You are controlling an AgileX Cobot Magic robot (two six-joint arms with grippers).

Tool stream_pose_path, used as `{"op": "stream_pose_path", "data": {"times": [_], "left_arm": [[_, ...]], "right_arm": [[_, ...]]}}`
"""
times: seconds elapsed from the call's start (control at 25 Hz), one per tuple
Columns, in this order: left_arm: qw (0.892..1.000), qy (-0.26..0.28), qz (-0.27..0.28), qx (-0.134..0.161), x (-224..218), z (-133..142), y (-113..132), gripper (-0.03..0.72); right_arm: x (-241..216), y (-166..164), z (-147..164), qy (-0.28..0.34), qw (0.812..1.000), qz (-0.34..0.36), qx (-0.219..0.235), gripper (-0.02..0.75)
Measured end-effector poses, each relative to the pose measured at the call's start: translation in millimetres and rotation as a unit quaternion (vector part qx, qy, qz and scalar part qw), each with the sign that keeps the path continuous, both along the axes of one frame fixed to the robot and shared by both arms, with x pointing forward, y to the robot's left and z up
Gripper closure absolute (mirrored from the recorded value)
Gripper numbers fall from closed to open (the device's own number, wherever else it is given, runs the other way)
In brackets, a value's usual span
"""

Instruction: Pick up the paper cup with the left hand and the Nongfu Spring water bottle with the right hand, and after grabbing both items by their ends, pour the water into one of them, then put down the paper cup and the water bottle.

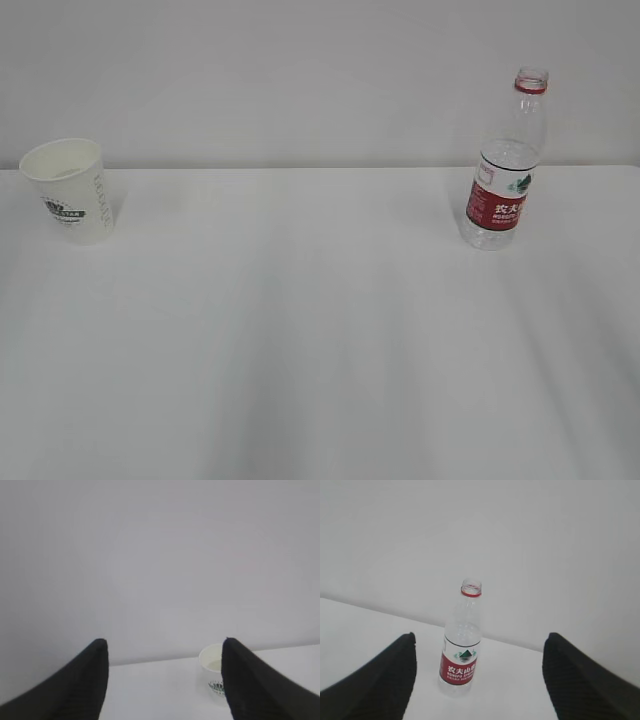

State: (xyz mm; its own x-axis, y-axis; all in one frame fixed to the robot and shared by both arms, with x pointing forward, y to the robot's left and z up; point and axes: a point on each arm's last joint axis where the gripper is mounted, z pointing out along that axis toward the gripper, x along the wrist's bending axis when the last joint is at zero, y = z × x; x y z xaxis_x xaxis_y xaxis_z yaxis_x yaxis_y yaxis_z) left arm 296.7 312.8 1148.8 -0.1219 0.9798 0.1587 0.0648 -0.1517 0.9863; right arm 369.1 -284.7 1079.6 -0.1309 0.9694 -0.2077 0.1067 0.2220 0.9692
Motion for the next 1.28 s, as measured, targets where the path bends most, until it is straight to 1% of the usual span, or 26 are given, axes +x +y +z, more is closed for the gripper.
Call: {"op": "stream_pose_path", "data": {"times": [0.2,0.48,0.64,0.84,0.96,1.28], "left_arm": [[0.999,0.036,0.0,-0.03,-8,-8,-1,0.172],[0.996,0.073,0.002,-0.046,-11,-16,-1,0.172],[0.993,0.104,0.006,-0.053,-13,-21,-1,0.172],[0.986,0.154,0.013,-0.061,-16,-30,0,0.176],[0.982,0.178,0.017,-0.064,-18,-34,0,0.193],[0.968,0.24,0.029,-0.07,-24,-44,1,0.218]], "right_arm": [[-11,-1,-2,0.021,1.0,0.0,-0.002,0.146],[-24,-2,-3,0.046,0.999,0.001,-0.005,0.146],[-29,-3,-1,0.059,0.998,0.001,-0.006,0.147],[-32,-3,4,0.079,0.997,0.001,-0.006,0.147],[-34,-3,5,0.097,0.995,-0.002,0.005,0.148],[-38,-4,-3,0.151,0.989,-0.004,0.005,0.148]]}}
